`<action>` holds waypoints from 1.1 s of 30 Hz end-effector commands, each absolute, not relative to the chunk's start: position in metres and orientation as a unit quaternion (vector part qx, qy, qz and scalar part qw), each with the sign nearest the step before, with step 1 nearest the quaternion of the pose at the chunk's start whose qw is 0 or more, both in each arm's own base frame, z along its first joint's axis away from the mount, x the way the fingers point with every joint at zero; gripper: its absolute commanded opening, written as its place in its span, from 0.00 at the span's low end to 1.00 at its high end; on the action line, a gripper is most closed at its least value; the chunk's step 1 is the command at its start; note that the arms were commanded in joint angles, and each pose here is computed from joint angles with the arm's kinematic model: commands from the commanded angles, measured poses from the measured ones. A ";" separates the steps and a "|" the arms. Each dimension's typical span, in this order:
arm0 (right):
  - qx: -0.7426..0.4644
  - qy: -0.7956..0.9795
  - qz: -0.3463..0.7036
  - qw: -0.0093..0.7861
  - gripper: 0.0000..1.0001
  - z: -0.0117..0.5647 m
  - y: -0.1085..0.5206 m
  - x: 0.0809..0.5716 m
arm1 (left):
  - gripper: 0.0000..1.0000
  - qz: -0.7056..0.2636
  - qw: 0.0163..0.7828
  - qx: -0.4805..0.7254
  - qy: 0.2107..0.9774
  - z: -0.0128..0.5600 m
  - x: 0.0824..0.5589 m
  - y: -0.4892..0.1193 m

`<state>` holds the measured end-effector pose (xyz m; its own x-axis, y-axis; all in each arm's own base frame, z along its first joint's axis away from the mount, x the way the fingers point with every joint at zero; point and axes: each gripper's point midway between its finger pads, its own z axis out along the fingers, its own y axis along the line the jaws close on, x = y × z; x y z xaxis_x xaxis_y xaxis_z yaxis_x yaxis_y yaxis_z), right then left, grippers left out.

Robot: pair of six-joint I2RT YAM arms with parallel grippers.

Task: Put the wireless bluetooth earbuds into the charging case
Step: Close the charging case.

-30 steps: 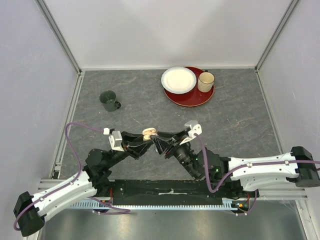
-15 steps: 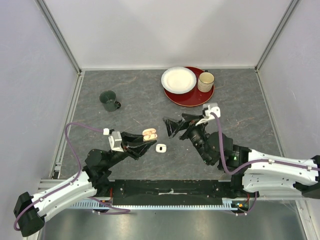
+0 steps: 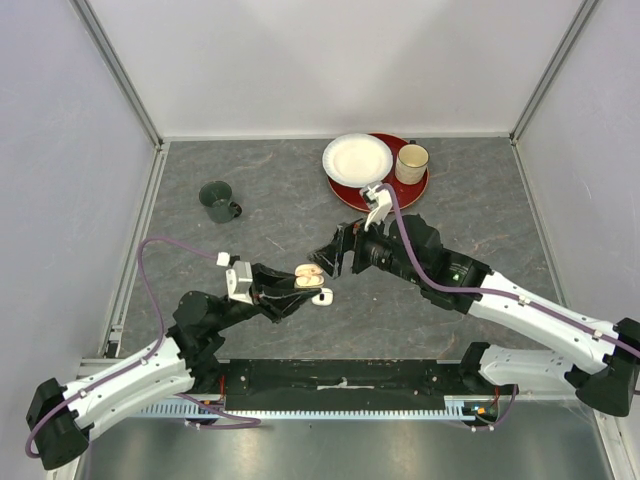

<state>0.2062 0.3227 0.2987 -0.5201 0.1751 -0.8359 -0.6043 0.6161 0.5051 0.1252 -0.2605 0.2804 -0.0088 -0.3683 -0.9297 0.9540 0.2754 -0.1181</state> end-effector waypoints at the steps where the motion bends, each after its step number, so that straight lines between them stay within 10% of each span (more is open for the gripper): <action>1: -0.155 0.756 0.454 0.446 0.98 0.316 0.329 0.193 | 0.02 -0.543 0.631 0.313 0.457 0.303 0.115 -0.263; 33: -0.166 0.790 0.450 0.382 0.98 0.271 0.343 0.187 | 0.02 -0.515 0.650 0.266 0.491 0.293 0.136 -0.255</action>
<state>0.1945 0.3368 0.2752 -0.6324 0.1158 -0.7660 -0.5896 0.5694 0.5728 0.1254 -0.2663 0.2663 -0.0587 -0.3173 -0.9465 0.9538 0.2620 -0.1470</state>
